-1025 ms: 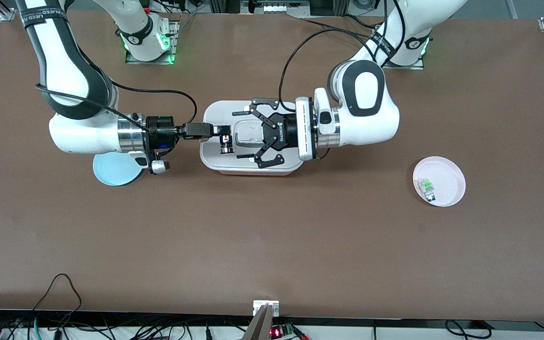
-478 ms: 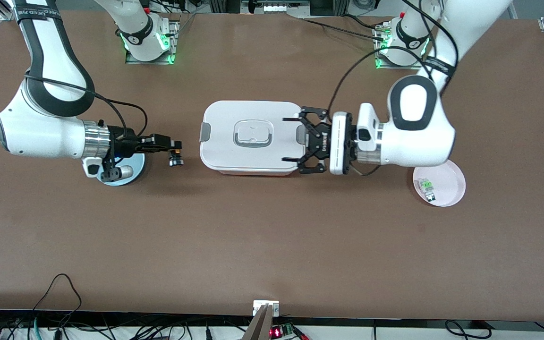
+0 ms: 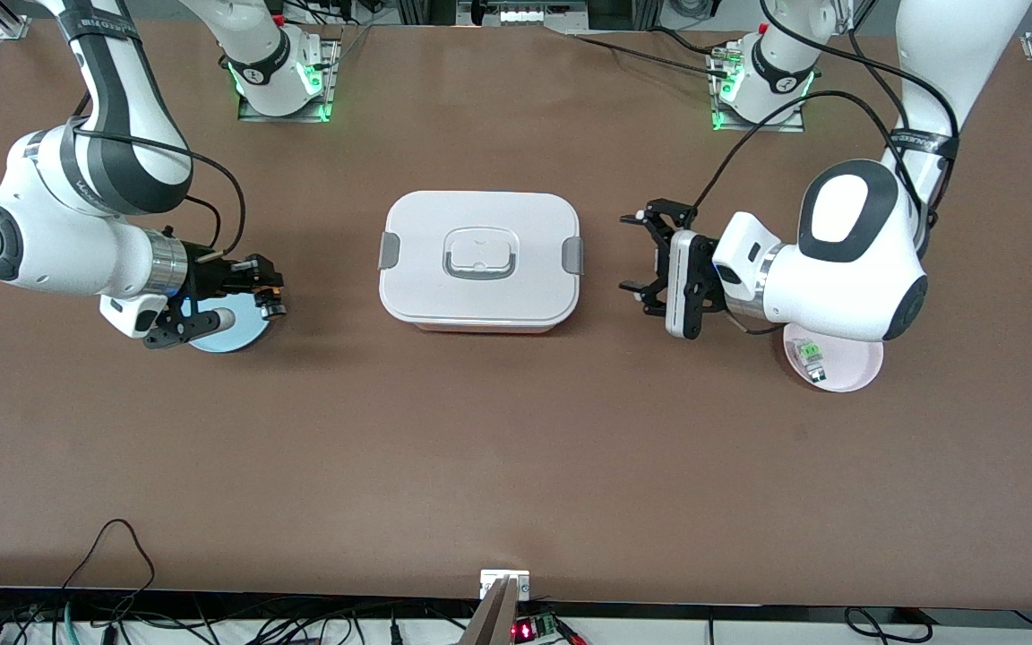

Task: Transfer orange switch to right arm and place

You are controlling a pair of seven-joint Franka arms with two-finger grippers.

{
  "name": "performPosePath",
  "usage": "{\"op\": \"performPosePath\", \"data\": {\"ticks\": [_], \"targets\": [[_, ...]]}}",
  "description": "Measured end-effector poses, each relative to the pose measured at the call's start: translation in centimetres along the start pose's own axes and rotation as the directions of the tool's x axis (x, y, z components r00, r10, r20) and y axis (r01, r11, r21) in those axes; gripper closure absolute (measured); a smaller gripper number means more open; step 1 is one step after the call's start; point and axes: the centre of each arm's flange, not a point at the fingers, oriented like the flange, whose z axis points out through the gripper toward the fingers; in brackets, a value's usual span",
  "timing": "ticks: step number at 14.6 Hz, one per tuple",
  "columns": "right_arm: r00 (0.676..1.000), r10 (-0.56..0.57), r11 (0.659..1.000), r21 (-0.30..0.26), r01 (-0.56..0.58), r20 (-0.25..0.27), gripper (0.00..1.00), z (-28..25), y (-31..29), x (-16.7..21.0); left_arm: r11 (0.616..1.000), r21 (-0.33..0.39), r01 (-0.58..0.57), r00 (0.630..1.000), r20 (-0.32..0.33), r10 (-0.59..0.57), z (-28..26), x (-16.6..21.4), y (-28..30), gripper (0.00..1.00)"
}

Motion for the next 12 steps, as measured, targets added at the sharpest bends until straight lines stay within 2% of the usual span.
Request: {"op": "performPosePath", "data": {"ticks": [2, 4, 5, 6, 8, 10, 12], "targets": [[0.996, -0.081, 0.989, -0.118, 0.084, 0.028, 0.59, 0.2, 2.4, -0.4, 0.994, 0.049, 0.101, 0.982, 0.152, -0.108, -1.2, -1.0, 0.5, 0.00], [0.973, -0.221, 0.952, -0.205, 0.229, 0.062, 0.59, 0.6, 4.2, -0.6, 0.972, 0.126, 0.199, 0.946, 0.235, -0.224, -3.0, -1.2, 1.3, 0.00], [0.934, -0.346, 0.907, -0.226, 0.356, 0.086, 0.59, 1.3, 5.5, -0.8, 0.943, 0.190, 0.272, 0.907, 0.277, -0.318, -4.2, -1.3, 2.1, 0.00], [0.905, -0.414, 0.875, -0.229, 0.426, 0.098, 0.59, 1.7, 6.1, -0.9, 0.920, 0.234, 0.314, 0.878, 0.298, -0.375, -4.9, -1.4, 2.6, 0.00], [0.808, -0.578, 0.777, -0.228, 0.587, 0.113, 0.59, 3.1, 7.9, -1.3, 0.841, 0.355, 0.409, 0.795, 0.314, -0.519, -6.7, -1.3, 4.1, 0.00], [0.707, -0.696, 0.673, -0.226, 0.704, 0.127, 0.59, 4.8, 9.8, -2.0, 0.733, 0.498, 0.463, 0.728, 0.258, -0.635, -9.2, -1.1, 6.2, 0.00], [0.607, -0.781, 0.572, -0.221, 0.790, 0.145, 0.59, 6.2, 11.0, -2.5, 0.603, 0.645, 0.469, 0.658, 0.200, -0.726, -11.7, -2.0, 8.1, 0.00]]}}
